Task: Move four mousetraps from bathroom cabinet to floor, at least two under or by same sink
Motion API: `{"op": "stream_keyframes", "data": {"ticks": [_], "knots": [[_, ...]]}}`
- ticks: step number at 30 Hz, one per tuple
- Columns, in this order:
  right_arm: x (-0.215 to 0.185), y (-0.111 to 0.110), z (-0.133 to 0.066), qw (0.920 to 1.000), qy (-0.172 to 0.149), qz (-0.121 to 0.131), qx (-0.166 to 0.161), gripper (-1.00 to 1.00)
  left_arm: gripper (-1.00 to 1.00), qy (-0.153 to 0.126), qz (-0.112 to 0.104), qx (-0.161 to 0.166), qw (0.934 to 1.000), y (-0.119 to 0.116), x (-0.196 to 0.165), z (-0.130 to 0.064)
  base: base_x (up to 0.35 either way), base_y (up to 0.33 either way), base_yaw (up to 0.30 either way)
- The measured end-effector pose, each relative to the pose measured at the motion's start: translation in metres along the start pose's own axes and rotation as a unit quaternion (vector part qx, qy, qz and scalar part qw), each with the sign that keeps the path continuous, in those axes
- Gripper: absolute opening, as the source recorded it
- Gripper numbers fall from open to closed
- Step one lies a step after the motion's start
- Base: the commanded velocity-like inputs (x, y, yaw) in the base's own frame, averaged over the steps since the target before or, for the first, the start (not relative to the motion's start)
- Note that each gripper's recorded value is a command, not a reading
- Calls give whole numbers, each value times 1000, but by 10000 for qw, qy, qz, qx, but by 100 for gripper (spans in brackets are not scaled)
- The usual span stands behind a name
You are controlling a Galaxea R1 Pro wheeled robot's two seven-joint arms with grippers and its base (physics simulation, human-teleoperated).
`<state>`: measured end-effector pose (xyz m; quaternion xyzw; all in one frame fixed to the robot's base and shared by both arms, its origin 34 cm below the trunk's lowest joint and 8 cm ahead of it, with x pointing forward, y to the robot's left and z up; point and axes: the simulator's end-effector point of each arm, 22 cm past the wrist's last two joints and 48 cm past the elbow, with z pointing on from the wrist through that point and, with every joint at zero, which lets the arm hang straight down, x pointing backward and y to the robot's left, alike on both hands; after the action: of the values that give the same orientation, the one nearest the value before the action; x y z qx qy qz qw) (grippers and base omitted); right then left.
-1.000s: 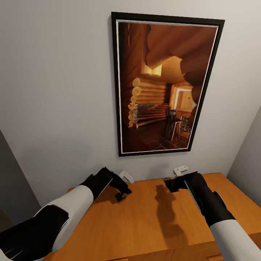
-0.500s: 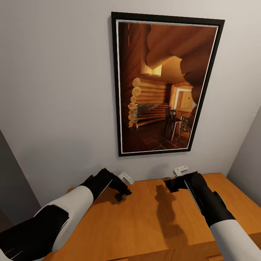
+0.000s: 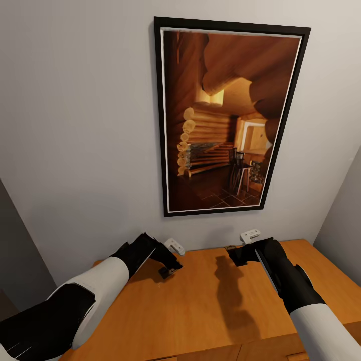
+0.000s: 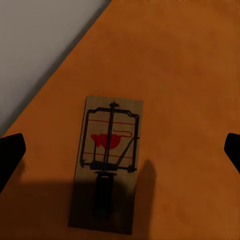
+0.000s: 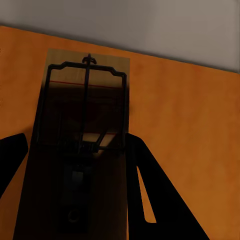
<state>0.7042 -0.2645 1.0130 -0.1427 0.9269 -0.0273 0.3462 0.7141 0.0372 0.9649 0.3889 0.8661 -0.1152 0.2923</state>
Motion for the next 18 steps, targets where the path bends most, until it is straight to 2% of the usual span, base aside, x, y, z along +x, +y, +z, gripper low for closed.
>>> {"op": "stream_keyframes", "data": {"ticks": [15,18], "knots": [[0,0,0,10000,0,-2,1,-100,100,1,-7,4,10000,0,0,0,1,0,0],[0,0,0,10000,-2,-1,-1,-100,100,0,-7,4,10000,0,0,0,126,0,0]]}}
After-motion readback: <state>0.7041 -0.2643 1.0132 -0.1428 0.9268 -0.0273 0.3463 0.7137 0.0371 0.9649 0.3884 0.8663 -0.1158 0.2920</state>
